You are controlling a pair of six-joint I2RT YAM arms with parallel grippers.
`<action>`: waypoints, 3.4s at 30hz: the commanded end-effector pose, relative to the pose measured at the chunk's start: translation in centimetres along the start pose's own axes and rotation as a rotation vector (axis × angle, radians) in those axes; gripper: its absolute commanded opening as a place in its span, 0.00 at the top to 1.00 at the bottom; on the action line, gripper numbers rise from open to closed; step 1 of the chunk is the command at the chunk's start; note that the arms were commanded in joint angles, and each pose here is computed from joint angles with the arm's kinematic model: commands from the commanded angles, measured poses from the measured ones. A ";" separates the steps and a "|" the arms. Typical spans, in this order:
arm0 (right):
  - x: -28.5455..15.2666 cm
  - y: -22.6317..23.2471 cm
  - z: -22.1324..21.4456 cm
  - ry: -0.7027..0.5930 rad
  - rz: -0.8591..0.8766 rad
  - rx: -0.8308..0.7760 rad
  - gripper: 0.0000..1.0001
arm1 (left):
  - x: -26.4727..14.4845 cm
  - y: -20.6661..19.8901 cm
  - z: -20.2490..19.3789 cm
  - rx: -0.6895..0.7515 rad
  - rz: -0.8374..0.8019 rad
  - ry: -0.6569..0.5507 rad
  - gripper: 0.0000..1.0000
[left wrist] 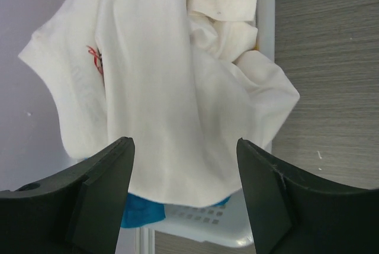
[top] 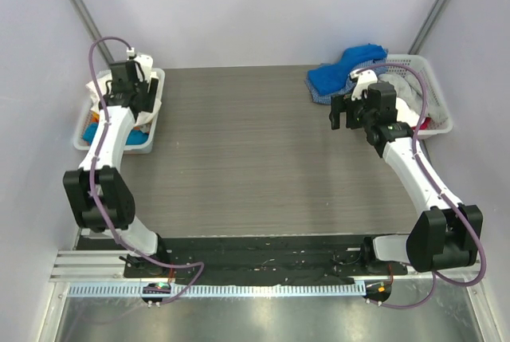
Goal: Fold and stack the t-shirts
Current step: Grab crumpled tshirt from bin with the left arm, then move the tshirt to the center of the board, then flatten out the tshirt
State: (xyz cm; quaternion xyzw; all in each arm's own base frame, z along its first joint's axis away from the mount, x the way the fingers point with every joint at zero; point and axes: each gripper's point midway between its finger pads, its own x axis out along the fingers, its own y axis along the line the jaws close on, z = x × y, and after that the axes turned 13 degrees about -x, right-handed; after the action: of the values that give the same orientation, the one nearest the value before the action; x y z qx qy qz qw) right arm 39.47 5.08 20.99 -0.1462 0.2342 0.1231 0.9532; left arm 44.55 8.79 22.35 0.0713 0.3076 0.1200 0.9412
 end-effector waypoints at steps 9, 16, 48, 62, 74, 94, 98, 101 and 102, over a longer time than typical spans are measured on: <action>0.2 0.1 0.5 -0.020 0.025 -0.028 0.00 | 3.9 2.0 3.7 0.083 0.122 -0.037 0.38; 0.3 0.0 0.3 -0.013 0.030 -0.023 0.00 | 5.1 1.6 2.2 0.077 0.117 0.006 0.99; 2.6 0.3 -2.9 0.089 0.071 0.020 0.00 | -32.1 -6.4 26.7 -0.260 -0.779 -0.719 1.00; 2.9 -0.4 -3.5 0.109 0.049 0.026 0.00 | -35.8 -9.8 27.1 -0.331 -1.028 -0.754 1.00; 3.2 -0.4 -4.1 0.129 0.055 0.029 0.00 | -16.7 -21.7 13.6 -0.180 -0.953 -0.241 0.04; 1.2 23.9 -0.8 0.107 0.558 -0.513 0.16 | -10.4 -11.3 -2.7 0.354 -0.338 -0.106 0.00; -0.3 29.2 -1.0 0.111 0.665 -0.605 0.24 | -10.3 -8.6 -4.5 0.383 -0.241 -0.088 0.00; -2.4 32.8 -1.3 0.088 0.741 -0.654 0.24 | -9.8 -6.8 -6.6 0.388 -0.194 -0.048 0.01; -2.8 33.6 -1.4 0.083 0.753 -0.668 0.24 | -9.7 -6.2 -7.6 0.398 -0.181 -0.036 0.01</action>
State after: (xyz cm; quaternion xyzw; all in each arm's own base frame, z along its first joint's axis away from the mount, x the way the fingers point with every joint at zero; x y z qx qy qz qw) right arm 27.75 33.07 11.33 -0.3381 0.2905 0.5011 0.7418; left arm 34.46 -2.79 20.85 0.1934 0.3142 -0.0813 0.9259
